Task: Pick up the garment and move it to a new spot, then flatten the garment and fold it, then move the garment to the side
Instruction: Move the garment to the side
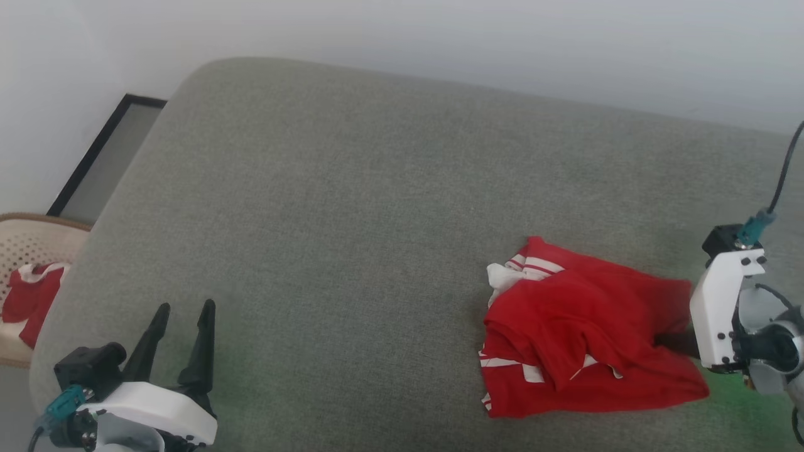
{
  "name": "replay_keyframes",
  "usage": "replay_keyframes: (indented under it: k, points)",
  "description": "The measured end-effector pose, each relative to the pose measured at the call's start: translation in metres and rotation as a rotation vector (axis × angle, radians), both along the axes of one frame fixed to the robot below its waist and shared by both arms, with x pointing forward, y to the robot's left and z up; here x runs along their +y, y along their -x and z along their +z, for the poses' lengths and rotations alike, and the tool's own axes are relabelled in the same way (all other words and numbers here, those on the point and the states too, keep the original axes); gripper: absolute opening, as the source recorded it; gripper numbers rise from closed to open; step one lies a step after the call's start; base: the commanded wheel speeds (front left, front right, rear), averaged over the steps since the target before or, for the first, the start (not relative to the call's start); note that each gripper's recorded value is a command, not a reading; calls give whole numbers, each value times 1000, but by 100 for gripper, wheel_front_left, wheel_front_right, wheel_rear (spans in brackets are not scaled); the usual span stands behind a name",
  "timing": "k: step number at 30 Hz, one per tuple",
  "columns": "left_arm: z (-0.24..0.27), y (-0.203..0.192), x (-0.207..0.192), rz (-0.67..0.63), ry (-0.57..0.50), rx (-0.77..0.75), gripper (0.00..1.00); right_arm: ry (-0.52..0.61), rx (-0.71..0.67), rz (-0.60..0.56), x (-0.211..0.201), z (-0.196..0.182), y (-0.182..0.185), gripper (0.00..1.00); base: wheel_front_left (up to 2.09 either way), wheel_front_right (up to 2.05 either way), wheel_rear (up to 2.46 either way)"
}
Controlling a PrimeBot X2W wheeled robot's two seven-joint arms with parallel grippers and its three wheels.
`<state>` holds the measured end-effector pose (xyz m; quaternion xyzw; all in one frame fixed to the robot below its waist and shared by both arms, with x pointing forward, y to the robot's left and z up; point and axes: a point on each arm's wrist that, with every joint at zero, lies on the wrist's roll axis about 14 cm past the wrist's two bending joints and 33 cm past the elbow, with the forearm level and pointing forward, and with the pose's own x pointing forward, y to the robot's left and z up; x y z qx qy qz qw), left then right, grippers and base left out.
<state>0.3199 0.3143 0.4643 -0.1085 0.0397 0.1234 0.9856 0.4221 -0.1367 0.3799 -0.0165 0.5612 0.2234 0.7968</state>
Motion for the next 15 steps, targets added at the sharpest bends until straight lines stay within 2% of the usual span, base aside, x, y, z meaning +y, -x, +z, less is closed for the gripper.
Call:
replay_keyframes:
  k: [1, 2, 3, 9, 15]
  points:
    - [-2, 1, 0, 1, 0, 6, 100, -3, 15, 7, 4, -1, -1, 91, 0, 0, 0]
    - [-4, 1, 1, 4, 0, 13, 100, -7, 25, 16, 7, -2, 0, 13, 0, 0, 0]
    - [-6, 1, 1, 3, 0, 18, 100, -10, 31, 21, 10, -2, -1, 0, 0, 0, 0]
    - [-5, -11, -4, -15, 2, 10, 100, -29, 12, 14, 12, 4, -6, 0, 0, 0, 0]
    - [3, -32, -15, -63, -10, -20, 100, -14, -57, -43, -12, 19, -18, 0, 0, 0, 0]
